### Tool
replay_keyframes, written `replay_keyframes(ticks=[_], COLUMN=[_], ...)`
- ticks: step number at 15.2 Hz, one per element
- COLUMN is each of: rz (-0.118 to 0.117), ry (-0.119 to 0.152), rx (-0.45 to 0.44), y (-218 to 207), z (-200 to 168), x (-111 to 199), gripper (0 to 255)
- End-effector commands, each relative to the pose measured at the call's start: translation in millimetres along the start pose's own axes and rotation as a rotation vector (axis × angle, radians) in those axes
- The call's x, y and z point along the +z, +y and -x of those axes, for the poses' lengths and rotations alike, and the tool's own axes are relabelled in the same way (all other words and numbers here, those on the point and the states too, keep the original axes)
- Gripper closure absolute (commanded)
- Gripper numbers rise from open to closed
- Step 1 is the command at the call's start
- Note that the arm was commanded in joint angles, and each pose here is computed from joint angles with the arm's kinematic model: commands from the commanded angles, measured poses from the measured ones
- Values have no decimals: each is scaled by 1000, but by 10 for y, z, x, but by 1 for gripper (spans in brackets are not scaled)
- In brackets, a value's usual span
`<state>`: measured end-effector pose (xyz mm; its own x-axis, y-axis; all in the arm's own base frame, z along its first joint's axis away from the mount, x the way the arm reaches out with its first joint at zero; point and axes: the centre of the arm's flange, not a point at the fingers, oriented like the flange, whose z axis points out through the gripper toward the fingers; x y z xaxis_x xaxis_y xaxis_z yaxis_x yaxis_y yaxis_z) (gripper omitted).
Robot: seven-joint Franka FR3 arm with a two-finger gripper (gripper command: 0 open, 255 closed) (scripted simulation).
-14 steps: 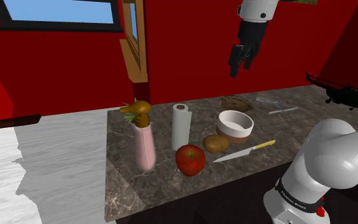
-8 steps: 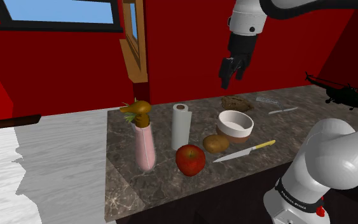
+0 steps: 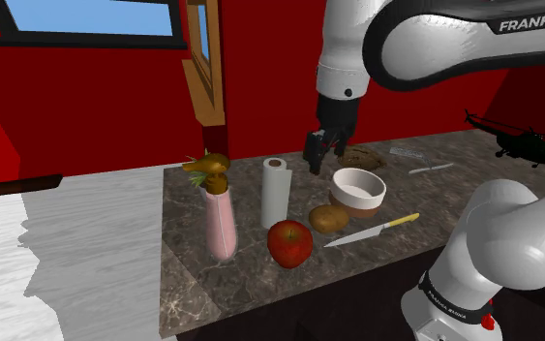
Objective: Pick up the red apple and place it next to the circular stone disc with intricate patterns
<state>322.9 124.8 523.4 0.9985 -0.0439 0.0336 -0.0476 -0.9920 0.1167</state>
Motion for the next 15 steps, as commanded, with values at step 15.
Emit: replay_keyframes(ticks=[15], rz=[17], ry=[-9], rx=[-19], y=[-1191], z=[-5], x=[1012], gripper=[0])
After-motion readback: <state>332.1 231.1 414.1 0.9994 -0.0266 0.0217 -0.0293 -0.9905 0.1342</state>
